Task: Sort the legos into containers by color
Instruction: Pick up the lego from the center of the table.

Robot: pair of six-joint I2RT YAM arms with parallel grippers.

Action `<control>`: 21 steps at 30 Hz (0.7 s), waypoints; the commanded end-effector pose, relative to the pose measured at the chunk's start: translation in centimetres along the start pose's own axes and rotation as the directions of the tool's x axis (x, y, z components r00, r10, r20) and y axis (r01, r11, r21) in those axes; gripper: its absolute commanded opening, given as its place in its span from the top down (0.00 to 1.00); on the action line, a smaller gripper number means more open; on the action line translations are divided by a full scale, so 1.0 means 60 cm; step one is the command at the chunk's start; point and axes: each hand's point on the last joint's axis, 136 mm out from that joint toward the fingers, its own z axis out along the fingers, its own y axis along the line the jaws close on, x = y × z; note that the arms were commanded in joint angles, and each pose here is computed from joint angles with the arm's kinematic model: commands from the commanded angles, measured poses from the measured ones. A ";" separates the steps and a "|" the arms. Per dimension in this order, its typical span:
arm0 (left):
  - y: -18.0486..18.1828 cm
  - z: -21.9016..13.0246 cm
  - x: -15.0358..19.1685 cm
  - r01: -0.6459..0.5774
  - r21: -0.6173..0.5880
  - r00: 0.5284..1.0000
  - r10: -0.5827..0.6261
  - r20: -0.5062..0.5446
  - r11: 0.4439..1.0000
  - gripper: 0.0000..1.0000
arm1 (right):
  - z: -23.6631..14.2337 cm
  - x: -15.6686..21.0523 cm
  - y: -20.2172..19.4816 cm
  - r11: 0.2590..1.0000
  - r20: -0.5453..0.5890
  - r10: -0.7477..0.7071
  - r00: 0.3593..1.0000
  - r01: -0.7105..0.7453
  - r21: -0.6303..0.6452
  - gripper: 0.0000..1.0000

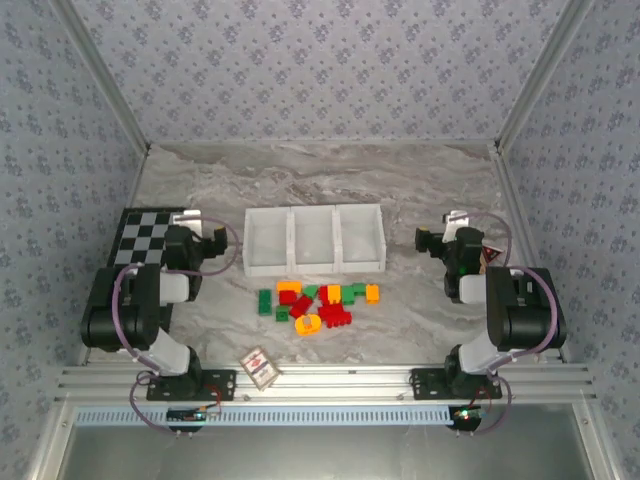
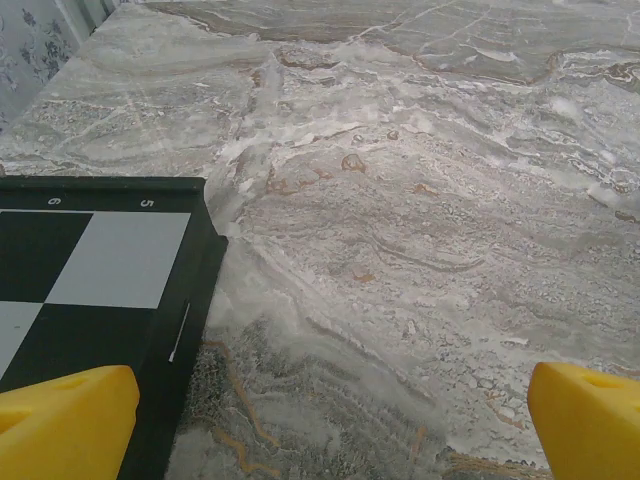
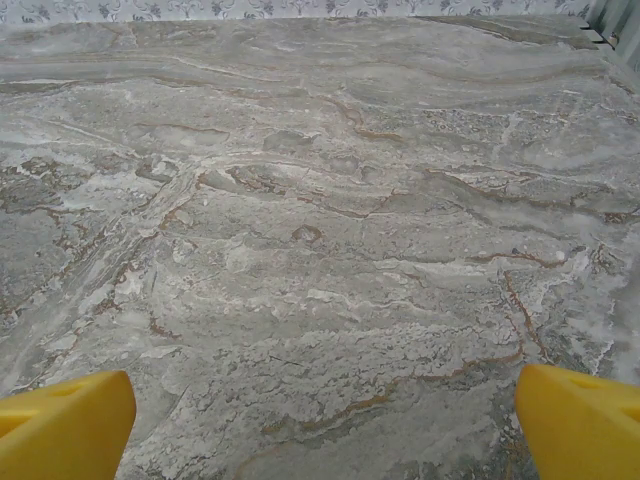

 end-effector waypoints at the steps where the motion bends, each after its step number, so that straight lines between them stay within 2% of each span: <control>1: -0.001 0.003 -0.021 0.025 0.027 0.999 -0.026 0.027 0.999 0.00 | 0.004 -0.015 -0.002 1.000 0.019 -0.015 1.000 0.015 0.004 0.00; 21: -0.002 0.003 -0.021 0.026 0.029 0.999 -0.026 0.024 0.999 0.00 | 0.005 -0.014 -0.007 1.000 0.012 0.001 1.000 -0.001 0.013 0.00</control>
